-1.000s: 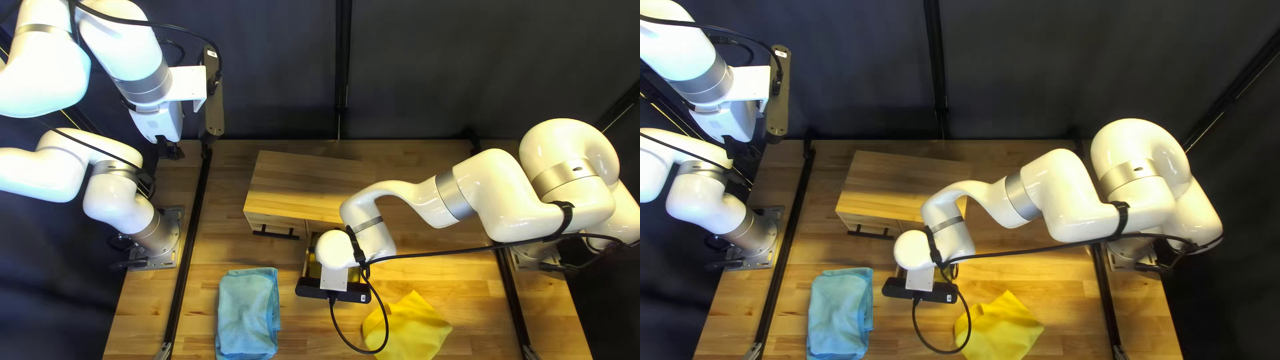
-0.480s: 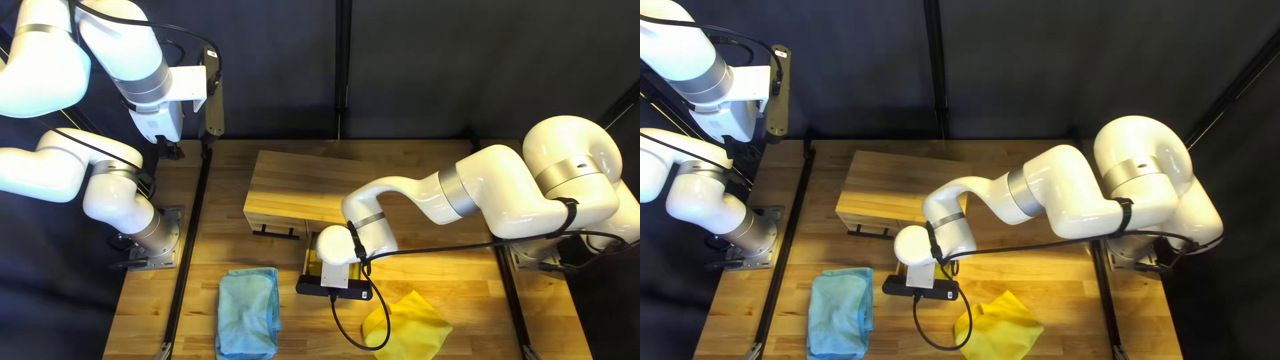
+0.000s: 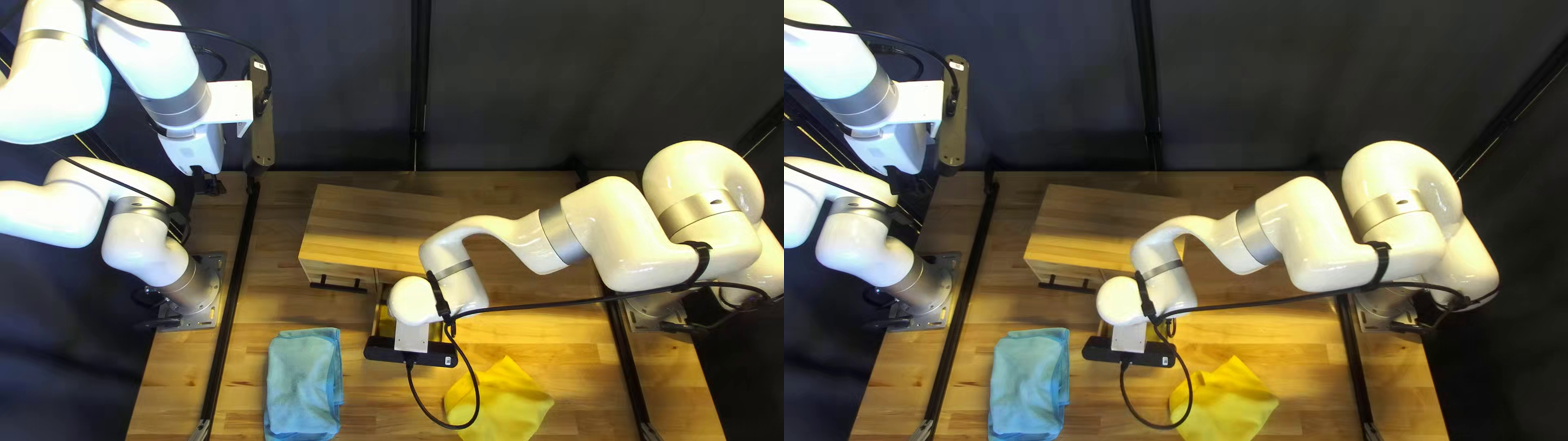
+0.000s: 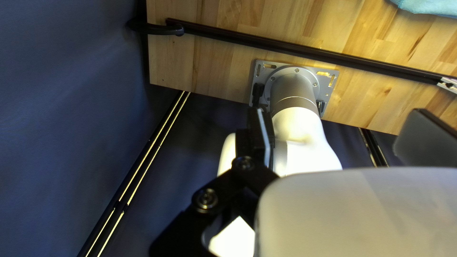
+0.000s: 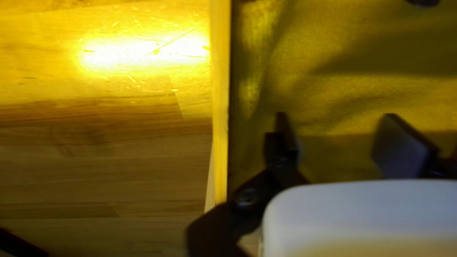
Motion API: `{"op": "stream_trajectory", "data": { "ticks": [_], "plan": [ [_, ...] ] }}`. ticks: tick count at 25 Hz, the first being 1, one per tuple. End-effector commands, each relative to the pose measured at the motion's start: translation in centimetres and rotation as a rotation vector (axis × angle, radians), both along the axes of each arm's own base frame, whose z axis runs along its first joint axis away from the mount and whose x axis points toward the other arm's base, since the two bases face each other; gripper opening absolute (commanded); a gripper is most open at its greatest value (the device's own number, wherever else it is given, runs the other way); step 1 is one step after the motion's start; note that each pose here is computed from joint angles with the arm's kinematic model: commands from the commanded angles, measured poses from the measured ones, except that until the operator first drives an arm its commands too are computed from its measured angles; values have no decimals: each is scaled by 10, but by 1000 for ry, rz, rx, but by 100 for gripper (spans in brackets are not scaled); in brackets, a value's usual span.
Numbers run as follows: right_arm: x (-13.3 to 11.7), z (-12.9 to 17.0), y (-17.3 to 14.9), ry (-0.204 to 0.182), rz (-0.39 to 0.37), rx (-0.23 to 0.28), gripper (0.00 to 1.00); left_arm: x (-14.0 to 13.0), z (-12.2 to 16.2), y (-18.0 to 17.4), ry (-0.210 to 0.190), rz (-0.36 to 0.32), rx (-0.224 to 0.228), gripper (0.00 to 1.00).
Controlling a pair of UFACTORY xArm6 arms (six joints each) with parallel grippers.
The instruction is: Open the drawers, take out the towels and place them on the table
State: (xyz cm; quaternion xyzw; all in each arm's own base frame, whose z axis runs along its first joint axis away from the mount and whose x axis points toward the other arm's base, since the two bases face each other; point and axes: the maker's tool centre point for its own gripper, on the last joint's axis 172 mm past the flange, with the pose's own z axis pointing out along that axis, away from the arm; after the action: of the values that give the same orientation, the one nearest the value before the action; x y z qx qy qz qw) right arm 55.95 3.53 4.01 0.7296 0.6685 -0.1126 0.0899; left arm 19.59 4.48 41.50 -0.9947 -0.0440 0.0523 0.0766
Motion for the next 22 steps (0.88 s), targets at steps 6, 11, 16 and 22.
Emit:
{"op": "stream_trajectory", "data": {
  "ticks": [6, 11, 16, 22],
  "plan": [
    [4, -3, 0, -3, 5, 2, 100, 0, 0, 0, 0, 0, 0, 100],
    [7, -9, 4, 2, 11, -1, 54, 0, 0, 0, 0, 0, 0, 100],
    [8, -12, 6, 10, 21, -2, 0, 0, 0, 0, 0, 0, 0, 100],
    [10, 2, 12, 1, 30, -7, 0, 0, 0, 0, 0, 0, 0, 100]
  ]
}}
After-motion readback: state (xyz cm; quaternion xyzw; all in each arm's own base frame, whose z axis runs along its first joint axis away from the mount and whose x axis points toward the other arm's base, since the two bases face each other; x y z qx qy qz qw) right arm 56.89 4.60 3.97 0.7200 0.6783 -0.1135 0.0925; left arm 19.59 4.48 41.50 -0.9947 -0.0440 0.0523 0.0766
